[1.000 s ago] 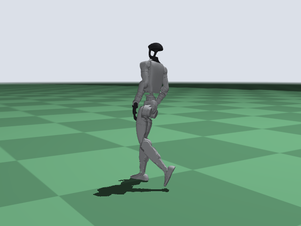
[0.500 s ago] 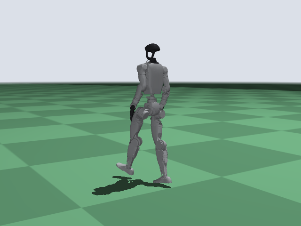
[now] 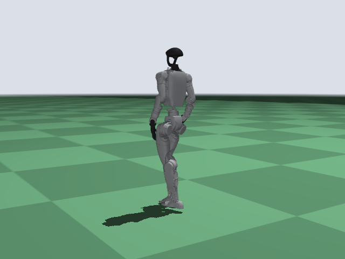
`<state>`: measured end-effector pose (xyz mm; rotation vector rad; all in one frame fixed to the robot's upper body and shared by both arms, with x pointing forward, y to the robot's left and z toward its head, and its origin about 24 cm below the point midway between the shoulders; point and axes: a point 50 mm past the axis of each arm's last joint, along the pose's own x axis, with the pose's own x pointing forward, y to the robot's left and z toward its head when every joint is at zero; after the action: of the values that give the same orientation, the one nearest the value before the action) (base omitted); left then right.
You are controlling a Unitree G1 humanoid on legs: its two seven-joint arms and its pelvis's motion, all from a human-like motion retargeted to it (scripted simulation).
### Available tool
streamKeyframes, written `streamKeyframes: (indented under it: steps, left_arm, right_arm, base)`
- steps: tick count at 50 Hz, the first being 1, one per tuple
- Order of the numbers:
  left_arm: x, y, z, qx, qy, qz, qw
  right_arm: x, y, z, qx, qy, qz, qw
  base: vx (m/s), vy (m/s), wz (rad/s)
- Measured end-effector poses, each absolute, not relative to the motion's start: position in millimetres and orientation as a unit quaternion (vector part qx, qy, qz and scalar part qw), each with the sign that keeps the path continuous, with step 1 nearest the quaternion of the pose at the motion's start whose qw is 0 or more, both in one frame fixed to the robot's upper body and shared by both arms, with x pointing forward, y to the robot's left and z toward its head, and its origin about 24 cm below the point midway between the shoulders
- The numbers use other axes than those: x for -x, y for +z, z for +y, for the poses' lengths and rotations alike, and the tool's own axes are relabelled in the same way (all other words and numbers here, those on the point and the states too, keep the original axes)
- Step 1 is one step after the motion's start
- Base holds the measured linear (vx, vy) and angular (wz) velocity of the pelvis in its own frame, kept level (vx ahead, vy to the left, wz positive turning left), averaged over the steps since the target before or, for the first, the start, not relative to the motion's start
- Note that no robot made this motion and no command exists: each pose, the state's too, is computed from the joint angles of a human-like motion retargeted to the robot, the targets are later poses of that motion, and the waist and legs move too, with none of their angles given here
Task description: Walk run
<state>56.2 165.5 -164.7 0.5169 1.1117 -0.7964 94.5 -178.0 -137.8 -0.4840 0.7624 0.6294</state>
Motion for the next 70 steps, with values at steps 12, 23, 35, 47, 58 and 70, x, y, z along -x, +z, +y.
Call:
streamKeyframes:
  steps: [12,23,35,47,58,70]
  left_arm:
    - [-47.2,-169.2,162.6,-0.231,-0.39,0.538,0.711]
    - [-39.3,-170.6,157.7,-0.197,-0.372,0.542,0.728]
    - [-83.2,-152.2,168.2,-0.29,-0.312,0.413,0.805]
    - [-83.6,-154.2,159.9,-0.305,-0.33,0.419,0.789]
    - [-90.9,-153.9,173.0,-0.246,-0.308,0.464,0.793]
    - [-67.8,-161.6,174.3,-0.263,-0.381,0.515,0.721]
  right_arm:
    - [-99.5,-137.3,-170.3,0.195,0.288,0.375,0.859]
    - [-101.5,-137.5,-179.8,0.204,0.307,0.404,0.837]
    - [-74.3,-153.0,-174.3,0.158,0.333,0.474,0.8]
    - [-61.8,-157.9,-174.0,0.124,0.336,0.506,0.785]
    - [-45.0,-165.0,-155.9,0.085,0.333,0.526,0.778]
    - [-94.9,-143.3,-164.7,0.181,0.283,0.383,0.861]
  base:
    - [0.71,-0.41,0.69]
    - [0.78,-0.62,0.33]
    - [0.59,-0.39,-0.6]
    - [0.69,-0.25,-0.61]
    - [0.96,-0.18,-0.33]
    - [0.75,-0.13,0.35]
